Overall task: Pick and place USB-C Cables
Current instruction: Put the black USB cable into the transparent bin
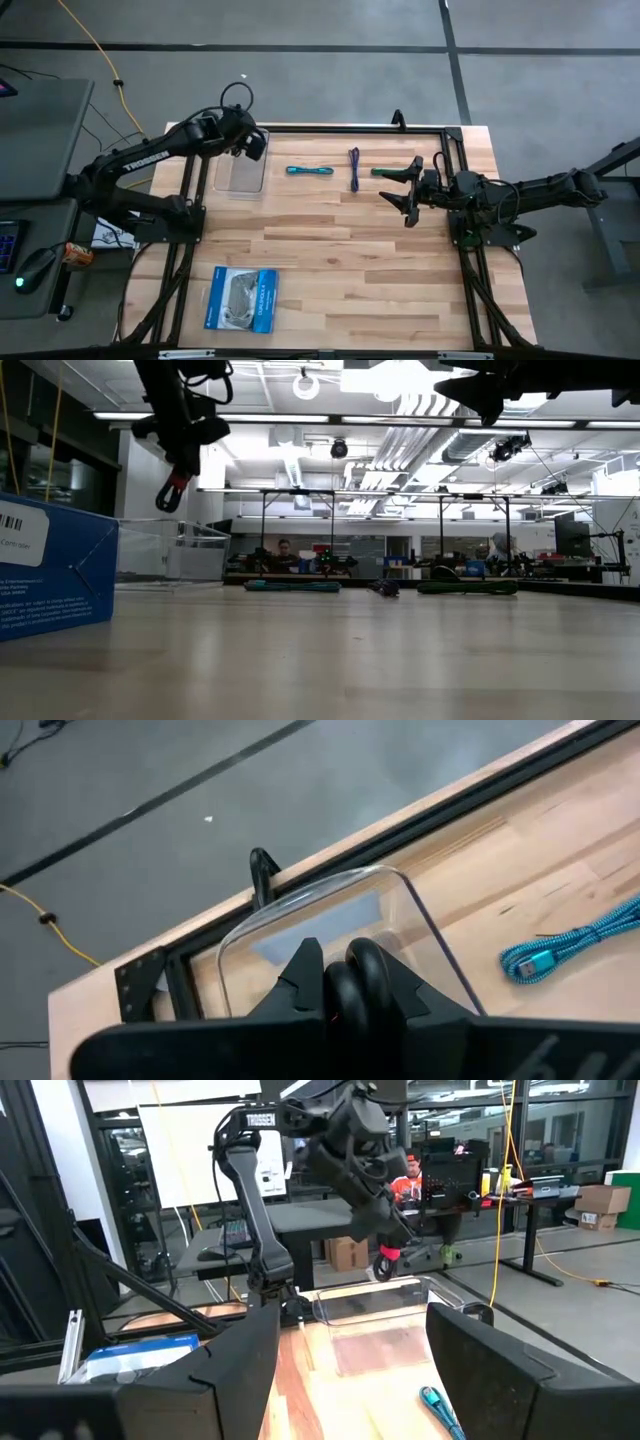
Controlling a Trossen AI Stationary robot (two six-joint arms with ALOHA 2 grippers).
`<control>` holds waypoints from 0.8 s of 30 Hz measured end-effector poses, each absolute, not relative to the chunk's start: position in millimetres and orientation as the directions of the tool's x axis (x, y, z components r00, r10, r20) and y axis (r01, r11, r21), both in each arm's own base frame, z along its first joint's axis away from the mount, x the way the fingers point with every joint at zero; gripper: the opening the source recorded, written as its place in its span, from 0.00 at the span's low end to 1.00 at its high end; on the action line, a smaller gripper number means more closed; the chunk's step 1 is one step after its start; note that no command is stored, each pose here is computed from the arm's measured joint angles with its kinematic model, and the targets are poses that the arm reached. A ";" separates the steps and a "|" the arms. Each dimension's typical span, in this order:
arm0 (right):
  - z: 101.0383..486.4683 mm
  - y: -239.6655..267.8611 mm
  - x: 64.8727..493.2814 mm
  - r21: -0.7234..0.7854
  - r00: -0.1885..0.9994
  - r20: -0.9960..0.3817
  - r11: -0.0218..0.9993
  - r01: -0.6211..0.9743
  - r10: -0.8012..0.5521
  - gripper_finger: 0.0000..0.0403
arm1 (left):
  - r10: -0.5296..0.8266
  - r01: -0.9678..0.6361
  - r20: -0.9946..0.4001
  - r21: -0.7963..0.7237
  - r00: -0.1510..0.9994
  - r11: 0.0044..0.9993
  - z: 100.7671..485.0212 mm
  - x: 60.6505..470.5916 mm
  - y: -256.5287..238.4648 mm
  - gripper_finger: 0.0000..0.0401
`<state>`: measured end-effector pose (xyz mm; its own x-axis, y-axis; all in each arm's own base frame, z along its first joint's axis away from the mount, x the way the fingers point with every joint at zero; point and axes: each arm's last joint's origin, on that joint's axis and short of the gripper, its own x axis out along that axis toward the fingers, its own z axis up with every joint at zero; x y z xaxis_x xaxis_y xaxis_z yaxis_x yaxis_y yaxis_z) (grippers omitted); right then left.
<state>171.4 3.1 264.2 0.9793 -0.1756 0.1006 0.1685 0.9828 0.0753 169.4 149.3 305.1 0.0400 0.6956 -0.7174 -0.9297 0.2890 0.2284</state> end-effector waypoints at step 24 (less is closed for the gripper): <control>263.5 3.1 171.5 0.101 0.980 0.094 0.981 0.166 -0.176 0.61 | 0.235 -0.822 -0.964 0.234 -0.126 0.519 203.7 193.5 203.9 0.02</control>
<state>171.5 3.1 263.5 0.9800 -0.1756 0.0939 0.1661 0.9809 0.1010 193.5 203.9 203.7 -0.1258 0.2353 -0.9638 -0.8218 0.5195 0.2340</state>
